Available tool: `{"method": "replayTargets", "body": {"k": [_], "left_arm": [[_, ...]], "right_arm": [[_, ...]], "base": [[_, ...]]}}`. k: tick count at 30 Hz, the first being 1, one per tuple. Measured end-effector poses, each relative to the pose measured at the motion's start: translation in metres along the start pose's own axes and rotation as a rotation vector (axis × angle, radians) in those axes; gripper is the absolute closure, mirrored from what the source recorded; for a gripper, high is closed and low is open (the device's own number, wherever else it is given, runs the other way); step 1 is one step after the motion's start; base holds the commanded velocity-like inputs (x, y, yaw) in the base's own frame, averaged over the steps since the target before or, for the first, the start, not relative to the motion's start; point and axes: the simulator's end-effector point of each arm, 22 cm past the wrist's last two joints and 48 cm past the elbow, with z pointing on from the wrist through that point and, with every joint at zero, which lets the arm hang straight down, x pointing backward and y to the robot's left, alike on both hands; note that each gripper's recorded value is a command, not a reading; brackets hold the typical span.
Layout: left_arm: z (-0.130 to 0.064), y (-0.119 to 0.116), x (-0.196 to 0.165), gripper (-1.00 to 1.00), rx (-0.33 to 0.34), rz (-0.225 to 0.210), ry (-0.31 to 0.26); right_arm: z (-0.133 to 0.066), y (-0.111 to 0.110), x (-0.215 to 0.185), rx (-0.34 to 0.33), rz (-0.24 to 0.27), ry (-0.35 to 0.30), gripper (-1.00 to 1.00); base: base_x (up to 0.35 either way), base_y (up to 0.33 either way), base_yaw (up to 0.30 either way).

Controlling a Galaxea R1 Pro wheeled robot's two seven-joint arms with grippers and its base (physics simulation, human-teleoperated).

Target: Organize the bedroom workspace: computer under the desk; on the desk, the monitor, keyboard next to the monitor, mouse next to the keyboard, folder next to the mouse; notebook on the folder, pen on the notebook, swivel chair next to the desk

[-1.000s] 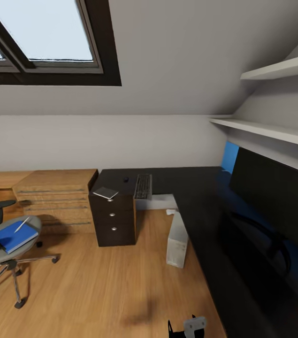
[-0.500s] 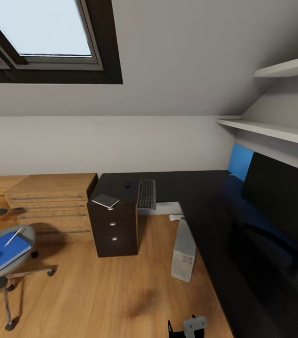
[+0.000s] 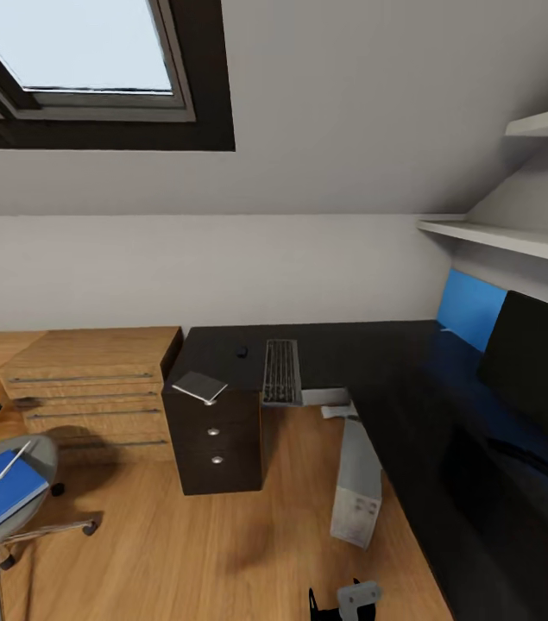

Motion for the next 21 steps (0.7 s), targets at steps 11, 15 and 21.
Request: {"method": "replayTargets", "body": {"k": [11,15,21], "left_arm": [[-0.0002,-0.0005,0.0004,-1.00,0.001,0.000,0.001],[-0.0002,-0.0006,0.0005,-1.00,0.001,0.000,0.001],[-0.0002,-0.0006,0.0005,-1.00,0.001,0.000,0.001]], "right_arm": [[0.0001,0.0002,-0.0001,0.000,0.000,0.000,-1.00],[0.0001,0.0001,0.0001,0.000,-0.001,0.001,-1.00],[0.0001,0.0001,0.0002,0.000,-0.001,0.002,-1.00]], "base": [[0.332,0.161,0.000],[0.332,0.161,0.000],[0.332,0.161,0.000]]}}
